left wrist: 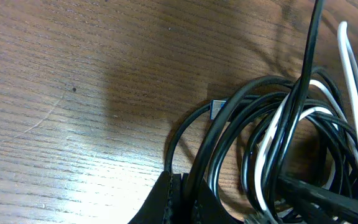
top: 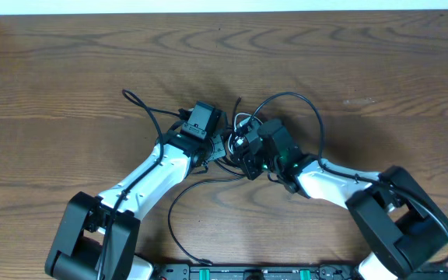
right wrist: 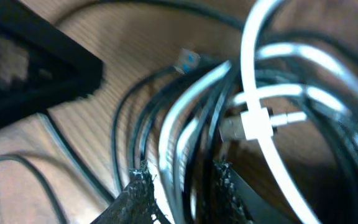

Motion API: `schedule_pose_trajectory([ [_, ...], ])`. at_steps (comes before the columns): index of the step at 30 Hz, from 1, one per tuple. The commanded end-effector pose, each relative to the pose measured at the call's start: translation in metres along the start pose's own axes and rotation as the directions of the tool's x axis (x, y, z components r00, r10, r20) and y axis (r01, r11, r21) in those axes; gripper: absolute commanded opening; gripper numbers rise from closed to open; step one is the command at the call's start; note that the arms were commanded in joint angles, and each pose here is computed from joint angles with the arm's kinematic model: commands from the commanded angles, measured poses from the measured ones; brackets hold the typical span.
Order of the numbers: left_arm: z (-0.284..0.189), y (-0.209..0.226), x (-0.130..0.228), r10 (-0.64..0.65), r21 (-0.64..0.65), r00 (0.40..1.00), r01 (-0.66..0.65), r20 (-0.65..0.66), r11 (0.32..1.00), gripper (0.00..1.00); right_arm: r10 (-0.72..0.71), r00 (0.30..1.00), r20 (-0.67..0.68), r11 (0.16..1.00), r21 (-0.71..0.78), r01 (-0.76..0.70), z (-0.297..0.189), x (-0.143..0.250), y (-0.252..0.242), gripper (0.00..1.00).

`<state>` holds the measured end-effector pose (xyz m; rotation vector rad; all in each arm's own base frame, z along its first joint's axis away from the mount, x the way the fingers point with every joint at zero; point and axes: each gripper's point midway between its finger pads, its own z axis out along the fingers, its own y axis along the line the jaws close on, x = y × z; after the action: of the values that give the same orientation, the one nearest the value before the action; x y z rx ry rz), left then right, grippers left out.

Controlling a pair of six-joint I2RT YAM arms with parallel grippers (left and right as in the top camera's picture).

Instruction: Untangle cables

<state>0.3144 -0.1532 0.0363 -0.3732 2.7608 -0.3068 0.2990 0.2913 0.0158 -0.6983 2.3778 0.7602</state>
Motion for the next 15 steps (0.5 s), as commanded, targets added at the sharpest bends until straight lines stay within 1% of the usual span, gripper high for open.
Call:
schedule_pose_trajectory([
  [1, 0.002, 0.006, 0.0, -0.015, -0.02, 1.0, 0.015, 0.0, 1.0, 0.08, 0.037, 0.998, -0.046, 0.999, 0.018, -0.036, 0.012, 0.002, -0.004, 0.28],
  [3, 0.002, 0.006, 0.0, -0.015, -0.02, 1.0, 0.015, 0.0, 1.0, 0.08, 0.042, 0.997, -0.072, 0.999, 0.021, -0.04, 0.016, 0.003, -0.003, 0.26],
  [4, 0.002, 0.006, 0.0, -0.015, -0.02, 1.0, 0.015, 0.0, 1.0, 0.08, 0.046, 0.994, -0.099, 0.999, 0.025, -0.044, 0.019, 0.004, -0.002, 0.19],
  [5, 0.002, 0.006, 0.0, -0.015, -0.02, 1.0, 0.015, 0.0, 1.0, 0.08, 0.045, 0.992, -0.114, 0.999, 0.028, -0.042, 0.02, 0.004, -0.002, 0.09],
  [6, 0.002, 0.006, 0.0, -0.015, -0.02, 1.0, 0.015, 0.0, 1.0, 0.08, 0.046, 0.991, -0.123, 0.999, 0.03, -0.042, 0.019, 0.003, -0.002, 0.02],
  [11, 0.002, 0.007, 0.001, -0.015, -0.024, 1.0, 0.014, -0.003, 1.0, 0.08, 0.072, 0.992, -0.102, 0.997, 0.012, -0.071, 0.011, -0.013, 0.003, 0.01],
  [15, 0.002, 0.007, 0.001, -0.015, -0.025, 1.0, 0.014, -0.005, 1.0, 0.08, 0.098, 0.993, -0.062, 0.995, -0.01, -0.099, -0.024, -0.041, 0.006, 0.01],
])
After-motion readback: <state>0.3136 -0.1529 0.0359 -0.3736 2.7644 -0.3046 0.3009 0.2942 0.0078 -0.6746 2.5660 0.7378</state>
